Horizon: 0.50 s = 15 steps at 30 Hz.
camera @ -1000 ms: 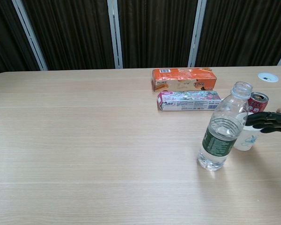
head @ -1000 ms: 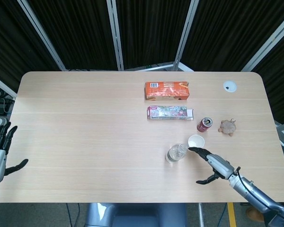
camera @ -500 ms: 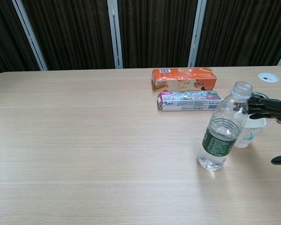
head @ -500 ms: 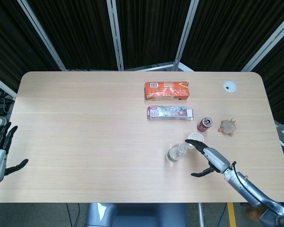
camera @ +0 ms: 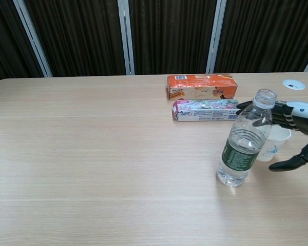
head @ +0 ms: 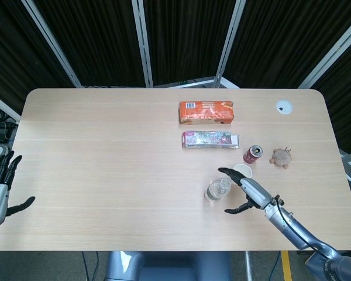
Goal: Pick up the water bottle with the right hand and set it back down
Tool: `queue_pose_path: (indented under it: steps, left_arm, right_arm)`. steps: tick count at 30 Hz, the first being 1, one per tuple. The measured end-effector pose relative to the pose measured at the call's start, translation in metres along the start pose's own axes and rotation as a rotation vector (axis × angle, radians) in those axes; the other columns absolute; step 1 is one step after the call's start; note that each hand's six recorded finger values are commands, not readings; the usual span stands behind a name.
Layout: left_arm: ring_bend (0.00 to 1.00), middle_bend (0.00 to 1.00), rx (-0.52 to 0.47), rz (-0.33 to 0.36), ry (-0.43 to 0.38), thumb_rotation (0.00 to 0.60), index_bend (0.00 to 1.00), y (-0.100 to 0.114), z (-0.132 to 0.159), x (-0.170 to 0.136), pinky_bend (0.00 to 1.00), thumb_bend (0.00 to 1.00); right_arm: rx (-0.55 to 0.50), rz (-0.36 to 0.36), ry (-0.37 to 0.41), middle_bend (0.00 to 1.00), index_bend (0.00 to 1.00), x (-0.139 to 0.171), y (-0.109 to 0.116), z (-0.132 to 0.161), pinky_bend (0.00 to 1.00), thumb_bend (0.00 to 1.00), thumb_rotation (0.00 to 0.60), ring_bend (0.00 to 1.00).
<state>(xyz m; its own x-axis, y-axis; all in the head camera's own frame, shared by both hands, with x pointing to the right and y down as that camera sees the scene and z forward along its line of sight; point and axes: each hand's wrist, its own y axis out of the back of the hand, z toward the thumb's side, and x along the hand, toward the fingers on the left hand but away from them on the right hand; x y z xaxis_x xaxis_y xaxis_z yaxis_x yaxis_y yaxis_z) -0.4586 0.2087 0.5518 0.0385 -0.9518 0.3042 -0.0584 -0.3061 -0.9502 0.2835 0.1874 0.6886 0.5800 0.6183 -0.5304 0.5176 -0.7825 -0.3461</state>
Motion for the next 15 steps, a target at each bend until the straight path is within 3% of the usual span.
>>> queue_pose_path:
  steps: [15]
  left_arm:
    - [0.00,0.00,-0.001,-0.013,0.018,0.600,0.00,-0.003,-0.003,0.004,0.00,0.00]
  right_arm:
    - [0.026,0.038,0.039,0.03,0.00,-0.033,-0.025,0.017,0.10,0.00,0.600,0.00]
